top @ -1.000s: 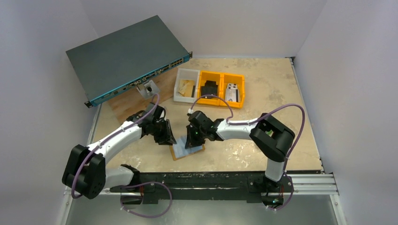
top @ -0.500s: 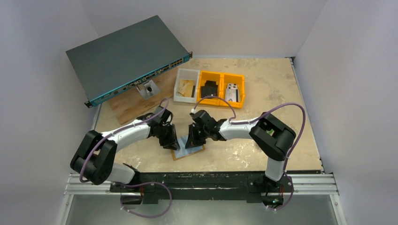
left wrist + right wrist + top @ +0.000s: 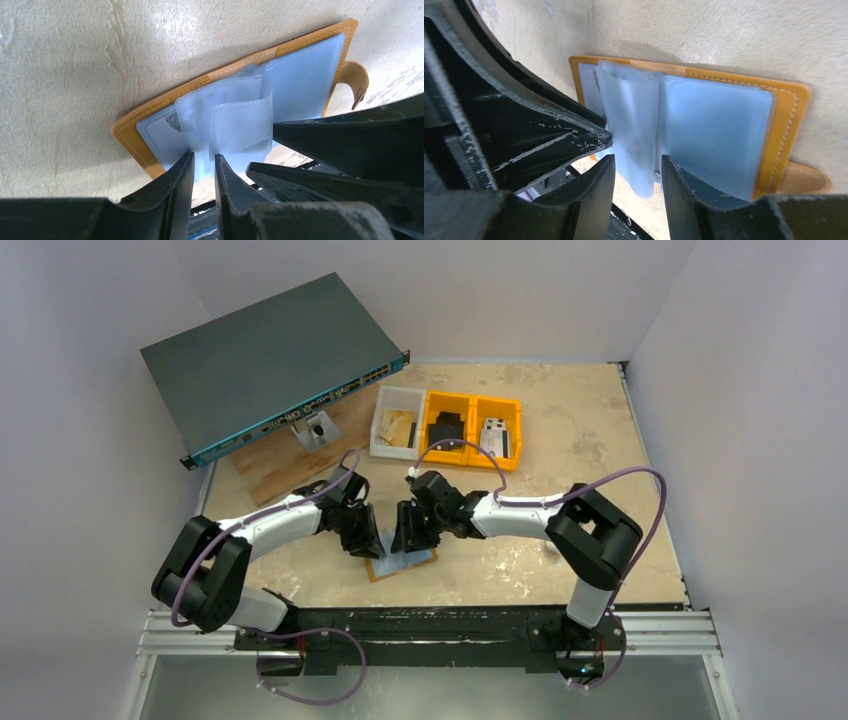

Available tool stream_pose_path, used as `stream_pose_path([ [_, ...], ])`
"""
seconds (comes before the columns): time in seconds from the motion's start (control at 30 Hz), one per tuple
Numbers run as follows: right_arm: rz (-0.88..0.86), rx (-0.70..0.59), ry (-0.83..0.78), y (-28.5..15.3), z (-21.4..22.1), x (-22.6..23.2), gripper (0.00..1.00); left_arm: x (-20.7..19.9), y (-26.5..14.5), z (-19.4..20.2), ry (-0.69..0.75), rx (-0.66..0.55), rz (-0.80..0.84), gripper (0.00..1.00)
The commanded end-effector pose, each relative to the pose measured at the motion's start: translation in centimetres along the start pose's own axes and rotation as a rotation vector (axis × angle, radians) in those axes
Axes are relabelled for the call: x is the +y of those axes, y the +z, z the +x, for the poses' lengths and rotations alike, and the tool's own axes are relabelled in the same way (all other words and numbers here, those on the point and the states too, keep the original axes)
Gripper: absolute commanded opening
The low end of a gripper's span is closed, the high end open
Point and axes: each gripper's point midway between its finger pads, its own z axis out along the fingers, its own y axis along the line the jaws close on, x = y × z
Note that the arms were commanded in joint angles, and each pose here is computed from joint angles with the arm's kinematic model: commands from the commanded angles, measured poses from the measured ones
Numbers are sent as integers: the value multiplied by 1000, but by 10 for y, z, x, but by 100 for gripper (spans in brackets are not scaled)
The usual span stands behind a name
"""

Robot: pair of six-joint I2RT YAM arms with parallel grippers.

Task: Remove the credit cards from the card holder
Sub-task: Remove the credit card from the card holder.

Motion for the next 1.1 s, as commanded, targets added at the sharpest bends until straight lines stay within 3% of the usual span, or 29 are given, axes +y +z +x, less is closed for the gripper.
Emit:
stream_pose_path([
  [0.0,24,-98,-39,-27,-28,18,40,11,7,-5,8,-26,-60,21],
  [0.5,426,-165,-76,-43,-26,-69,39,2,4,-9,23,-27,-32,20],
  [1.07,377,-89,-71,-20,-9,-75,26,-27,13,-8,58,15,57,17],
])
